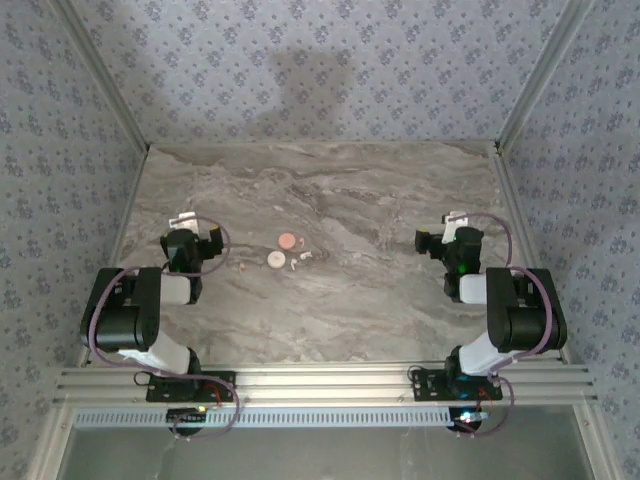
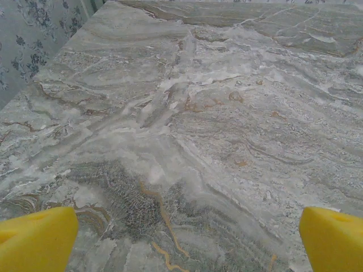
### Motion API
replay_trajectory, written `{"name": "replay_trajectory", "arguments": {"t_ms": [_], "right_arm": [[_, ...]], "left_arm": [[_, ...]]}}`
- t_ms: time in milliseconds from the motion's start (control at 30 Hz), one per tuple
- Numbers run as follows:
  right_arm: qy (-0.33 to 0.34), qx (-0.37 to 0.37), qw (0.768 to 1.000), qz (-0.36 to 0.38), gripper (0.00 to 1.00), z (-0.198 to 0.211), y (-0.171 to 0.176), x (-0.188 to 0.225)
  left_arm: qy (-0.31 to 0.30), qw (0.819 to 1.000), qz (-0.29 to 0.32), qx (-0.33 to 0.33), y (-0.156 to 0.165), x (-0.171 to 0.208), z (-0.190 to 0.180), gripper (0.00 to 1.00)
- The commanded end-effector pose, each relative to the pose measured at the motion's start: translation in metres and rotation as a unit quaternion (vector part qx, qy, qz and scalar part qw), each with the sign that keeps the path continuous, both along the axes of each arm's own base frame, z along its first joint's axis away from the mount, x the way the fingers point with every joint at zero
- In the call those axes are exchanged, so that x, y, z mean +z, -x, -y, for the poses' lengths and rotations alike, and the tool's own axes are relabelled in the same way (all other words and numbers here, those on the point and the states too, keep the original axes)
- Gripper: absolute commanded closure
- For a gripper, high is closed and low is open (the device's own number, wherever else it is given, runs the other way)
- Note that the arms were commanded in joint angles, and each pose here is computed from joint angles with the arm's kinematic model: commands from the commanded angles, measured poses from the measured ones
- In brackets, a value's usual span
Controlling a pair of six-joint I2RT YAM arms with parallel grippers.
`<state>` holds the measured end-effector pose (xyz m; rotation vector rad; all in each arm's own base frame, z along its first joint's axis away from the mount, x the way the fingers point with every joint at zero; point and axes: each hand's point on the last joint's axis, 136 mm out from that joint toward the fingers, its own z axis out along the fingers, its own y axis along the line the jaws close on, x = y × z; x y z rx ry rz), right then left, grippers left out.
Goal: Insert the wireless bluetooth earbuds into the charging case
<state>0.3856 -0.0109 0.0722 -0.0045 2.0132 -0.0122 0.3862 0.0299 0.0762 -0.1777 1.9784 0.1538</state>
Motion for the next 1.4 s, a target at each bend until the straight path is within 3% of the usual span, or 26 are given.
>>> {"name": "replay_trajectory", "arguments": {"t_ms": [0,233,333,467,1133,1267,1367], "right_arm": [[0.003,-0.007,1.0,0.017,0.0,0.003,-0.006,0.011],[0.003,-0.007,1.0,0.016,0.0,0.003,-0.006,0.011],[0.048,-0.017,0.999,0.015,0.0,-0.003,-0.004,0.014],[-0.001,-0.002,1.0,0.006,0.0,0.002,-0.01,0.017],[-0.001,-0.004,1.0,0.005,0.0,0.003,-0.009,0.016],[-0.001,-0.003,1.0,0.006,0.0,0.003,-0.01,0.016],[-0.003,-0.005,1.0,0.005,0.0,0.004,-0.01,0.016]], "left_arm": [[-0.002,1.0,0.023,-0.007,-0.008,0.016,0.001,0.0],[-0.003,1.0,0.023,-0.007,-0.008,0.016,0.001,0.0],[-0.003,1.0,0.022,-0.008,-0.008,0.015,0.002,0.0],[-0.003,1.0,0.023,-0.008,-0.008,0.016,0.002,0.0],[-0.001,0.999,0.019,-0.025,-0.009,0.015,0.007,0.0],[-0.015,1.0,0.01,-0.02,-0.009,0.029,0.009,0.04],[-0.006,0.999,-0.034,-0.003,-0.005,0.051,0.014,0.1]]}}
